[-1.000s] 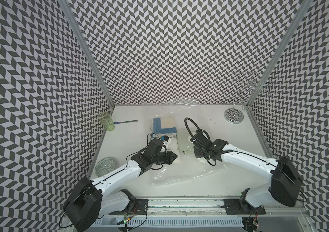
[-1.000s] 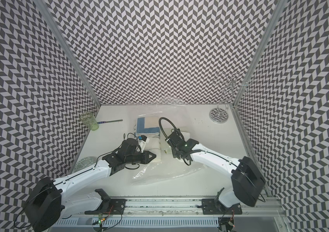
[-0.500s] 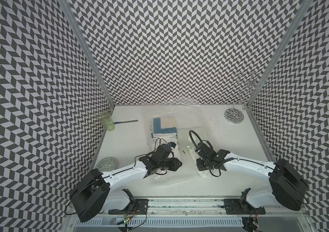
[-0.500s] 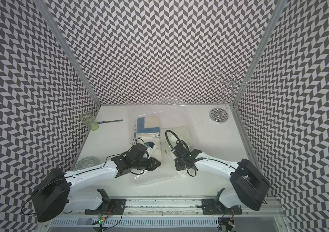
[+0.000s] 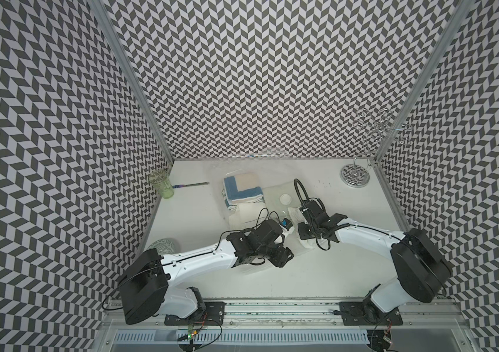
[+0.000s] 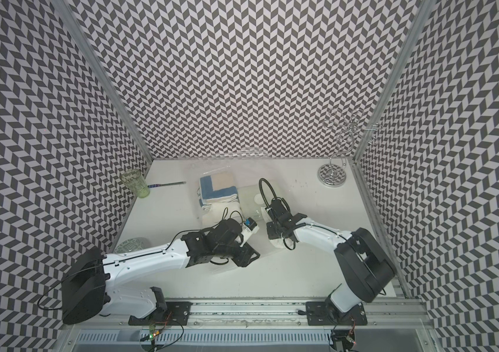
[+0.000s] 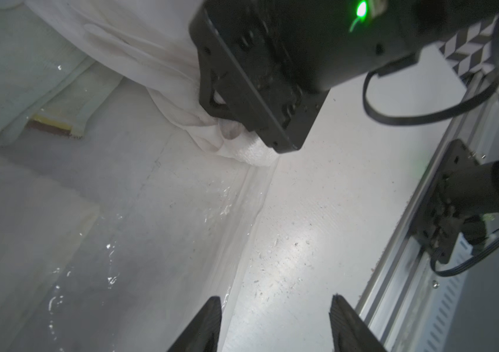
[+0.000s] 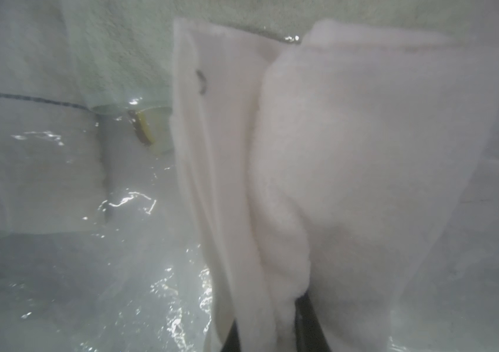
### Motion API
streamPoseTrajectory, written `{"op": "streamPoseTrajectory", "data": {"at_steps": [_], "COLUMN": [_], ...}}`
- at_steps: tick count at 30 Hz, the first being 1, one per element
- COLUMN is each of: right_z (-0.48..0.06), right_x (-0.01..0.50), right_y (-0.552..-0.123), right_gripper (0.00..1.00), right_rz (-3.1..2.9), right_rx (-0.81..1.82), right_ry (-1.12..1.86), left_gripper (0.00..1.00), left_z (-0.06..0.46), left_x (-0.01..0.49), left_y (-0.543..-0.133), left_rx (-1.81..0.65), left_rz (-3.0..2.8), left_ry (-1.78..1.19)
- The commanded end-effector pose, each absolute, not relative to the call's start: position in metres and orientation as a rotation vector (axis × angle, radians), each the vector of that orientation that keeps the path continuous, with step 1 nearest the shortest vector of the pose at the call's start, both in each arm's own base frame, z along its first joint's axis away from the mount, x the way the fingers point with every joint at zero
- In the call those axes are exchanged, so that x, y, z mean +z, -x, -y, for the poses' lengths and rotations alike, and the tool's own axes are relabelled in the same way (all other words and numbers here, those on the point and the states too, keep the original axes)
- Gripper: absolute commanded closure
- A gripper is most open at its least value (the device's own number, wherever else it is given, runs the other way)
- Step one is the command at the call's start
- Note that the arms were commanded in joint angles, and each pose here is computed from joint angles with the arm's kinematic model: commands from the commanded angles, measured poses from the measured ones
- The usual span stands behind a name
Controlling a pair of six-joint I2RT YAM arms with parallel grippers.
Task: Place the folded towel into the vacuum bag
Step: Pick up the towel from the vacuum bag, then open the vacuum bag at the center of the board.
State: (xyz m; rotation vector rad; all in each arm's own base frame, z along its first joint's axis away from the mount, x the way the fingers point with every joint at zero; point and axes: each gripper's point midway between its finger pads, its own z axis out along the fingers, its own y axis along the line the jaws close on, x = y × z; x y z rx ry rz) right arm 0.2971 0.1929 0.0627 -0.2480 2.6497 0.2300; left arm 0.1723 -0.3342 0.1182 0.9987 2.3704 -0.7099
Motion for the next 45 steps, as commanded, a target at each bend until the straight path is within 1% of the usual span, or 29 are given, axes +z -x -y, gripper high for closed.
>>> {"op": "streamPoseTrajectory", "data": {"at_steps": [1,4,9,11,16,19,23,27,30,31,33,35,38,41,42,45], "right_z": [-0.182,-0.156,-0.119,-0.117,-0.122,-0.125,-0.129,-0.13,-0.131,-0.131,-0.131,-0.13,-0.129,-0.133,-0.137,-0.153], "right_x": [0.104,0.117,0.126,0.13,0.128,0.124,0.12,0.118,0.119,0.119,0.119,0.12,0.125,0.135,0.141,0.152], "right_y": [-0.296,-0.297,-0.297,-0.297,-0.294,-0.292,-0.289,-0.289,-0.289,-0.289,-0.289,-0.289,-0.286,-0.272,-0.265,-0.237], "right_gripper": [0.97,0.96,0.96,0.96,0.96,0.96,0.96,0.96,0.95,0.95,0.95,0.95,0.95,0.97,0.98,0.99], "right_rz": [-2.596,-2.573,-2.532,-2.516,-2.529,-2.534,-2.542,-2.543,-2.543,-2.541,-2.543,-2.542,-2.545,-2.573,-2.58,-2.588], "right_rx": [0.336,0.376,0.395,0.414,0.463,0.487,0.526,0.537,0.546,0.544,0.539,0.538,0.535,0.578,0.594,0.606], "right_ry": [0.215,0.116,-0.027,-0.042,-0.034,-0.03,-0.029,-0.031,-0.03,-0.029,-0.03,-0.032,-0.03,-0.017,-0.01,0.047], "left_gripper": [0.34,0.27,0.24,0.24,0.24,0.24,0.27,0.37,0.44,0.47,0.56,0.69,0.83,0.97,1.0,1.0], "left_z": [0.324,0.323,0.328,0.327,0.313,0.31,0.304,0.288,0.282,0.282,0.282,0.283,0.286,0.293,0.296,0.3], "left_x": [0.111,0.104,0.081,0.071,0.059,0.06,0.058,0.047,0.049,0.051,0.055,0.058,0.06,0.072,0.078,0.111], "left_y": [-0.176,-0.172,-0.154,-0.153,-0.177,-0.187,-0.193,-0.202,-0.208,-0.211,-0.214,-0.218,-0.221,-0.225,-0.227,-0.239], "left_rx": [-0.461,-0.362,-0.214,-0.149,0.113,0.185,0.226,0.279,0.285,0.275,0.259,0.249,0.23,0.144,0.089,-0.128], "left_rz": [-2.354,-2.343,-2.297,-2.302,-2.277,-2.25,-2.237,-2.278,-2.285,-2.285,-2.283,-2.281,-2.276,-2.294,-2.3,-2.307], "left_ry": [-1.155,-1.237,-1.404,-1.438,-1.409,-1.379,-1.367,-1.349,-1.318,-1.303,-1.285,-1.267,-1.253,-1.182,-1.152,-0.965]}}
